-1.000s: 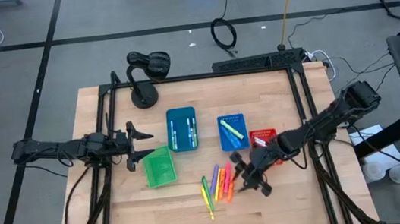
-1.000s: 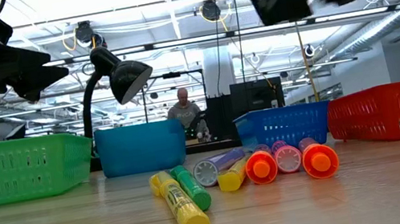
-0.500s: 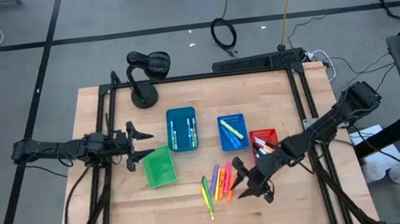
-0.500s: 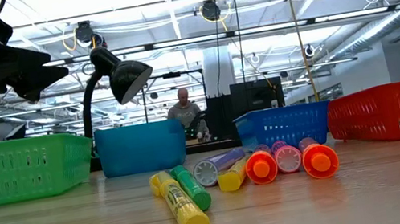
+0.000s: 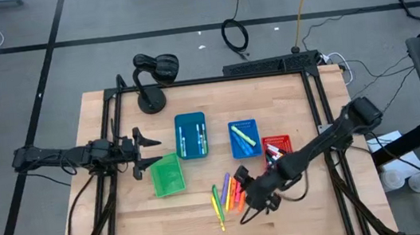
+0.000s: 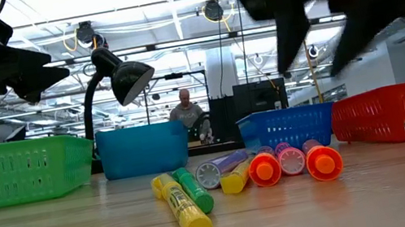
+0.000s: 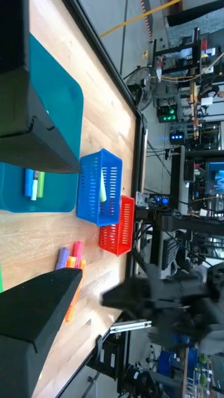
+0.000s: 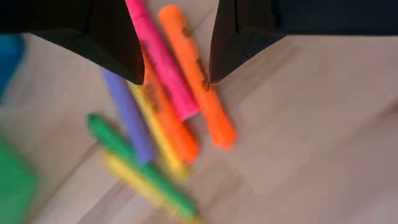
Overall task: Pick & Place Markers
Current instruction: Put the right orange highlighter pen into the blue bin
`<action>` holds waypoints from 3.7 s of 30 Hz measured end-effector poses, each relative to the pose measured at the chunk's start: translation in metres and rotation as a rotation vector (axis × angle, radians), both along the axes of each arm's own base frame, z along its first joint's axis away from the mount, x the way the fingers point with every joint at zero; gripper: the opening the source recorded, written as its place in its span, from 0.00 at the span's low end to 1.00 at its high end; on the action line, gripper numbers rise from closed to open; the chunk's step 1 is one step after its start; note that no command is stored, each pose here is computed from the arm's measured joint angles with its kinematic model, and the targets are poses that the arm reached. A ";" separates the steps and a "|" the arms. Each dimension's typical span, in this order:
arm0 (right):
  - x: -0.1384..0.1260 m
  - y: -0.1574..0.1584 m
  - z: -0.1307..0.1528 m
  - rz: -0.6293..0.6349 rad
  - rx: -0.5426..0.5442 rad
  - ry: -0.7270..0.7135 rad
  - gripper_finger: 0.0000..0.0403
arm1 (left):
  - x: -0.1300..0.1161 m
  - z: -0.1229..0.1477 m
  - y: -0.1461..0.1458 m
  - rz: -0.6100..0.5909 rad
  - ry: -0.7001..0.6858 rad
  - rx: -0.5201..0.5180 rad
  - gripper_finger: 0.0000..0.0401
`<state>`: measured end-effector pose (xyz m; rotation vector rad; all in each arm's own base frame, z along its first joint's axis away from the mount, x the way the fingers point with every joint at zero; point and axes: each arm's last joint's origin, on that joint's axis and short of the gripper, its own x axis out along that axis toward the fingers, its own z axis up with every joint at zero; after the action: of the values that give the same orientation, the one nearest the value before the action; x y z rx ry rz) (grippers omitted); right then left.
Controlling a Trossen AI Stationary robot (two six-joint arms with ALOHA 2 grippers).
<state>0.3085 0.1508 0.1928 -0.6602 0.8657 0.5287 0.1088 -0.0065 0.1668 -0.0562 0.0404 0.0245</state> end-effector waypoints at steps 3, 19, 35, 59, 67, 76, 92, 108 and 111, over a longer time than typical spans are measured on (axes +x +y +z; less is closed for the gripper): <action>0.008 0.002 -0.015 0.005 -0.039 0.064 0.42 | 0.000 0.000 0.000 0.000 0.000 0.000 0.66; 0.014 -0.009 -0.044 -0.028 -0.066 0.149 0.42 | 0.000 0.000 0.000 0.000 0.000 0.000 0.66; 0.007 -0.012 -0.062 -0.019 0.082 0.151 0.42 | 0.000 0.000 0.000 0.000 0.000 0.000 0.66; 0.002 -0.016 -0.070 -0.157 0.191 0.187 0.39 | 0.000 0.000 0.000 0.000 0.000 0.000 0.66; 0.003 -0.014 -0.070 -0.130 0.208 0.180 0.29 | 0.000 0.000 0.000 0.000 0.000 0.000 0.66; 0.004 -0.016 -0.070 -0.120 0.226 0.186 0.19 | 0.000 0.000 0.000 0.000 0.000 0.000 0.66; 0.004 -0.016 -0.070 -0.121 0.226 0.187 0.19 | 0.000 0.000 0.000 0.000 0.000 0.000 0.66; 0.004 -0.016 -0.070 -0.121 0.226 0.186 0.18 | 0.000 0.000 0.000 0.000 0.000 0.000 0.66; 0.004 -0.016 -0.070 -0.121 0.225 0.186 0.17 | 0.000 0.000 0.000 0.000 0.000 0.000 0.66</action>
<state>0.3125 0.1348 0.1224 -0.3540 0.9971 0.5744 0.1088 -0.0065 0.1669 -0.0563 0.0401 0.0245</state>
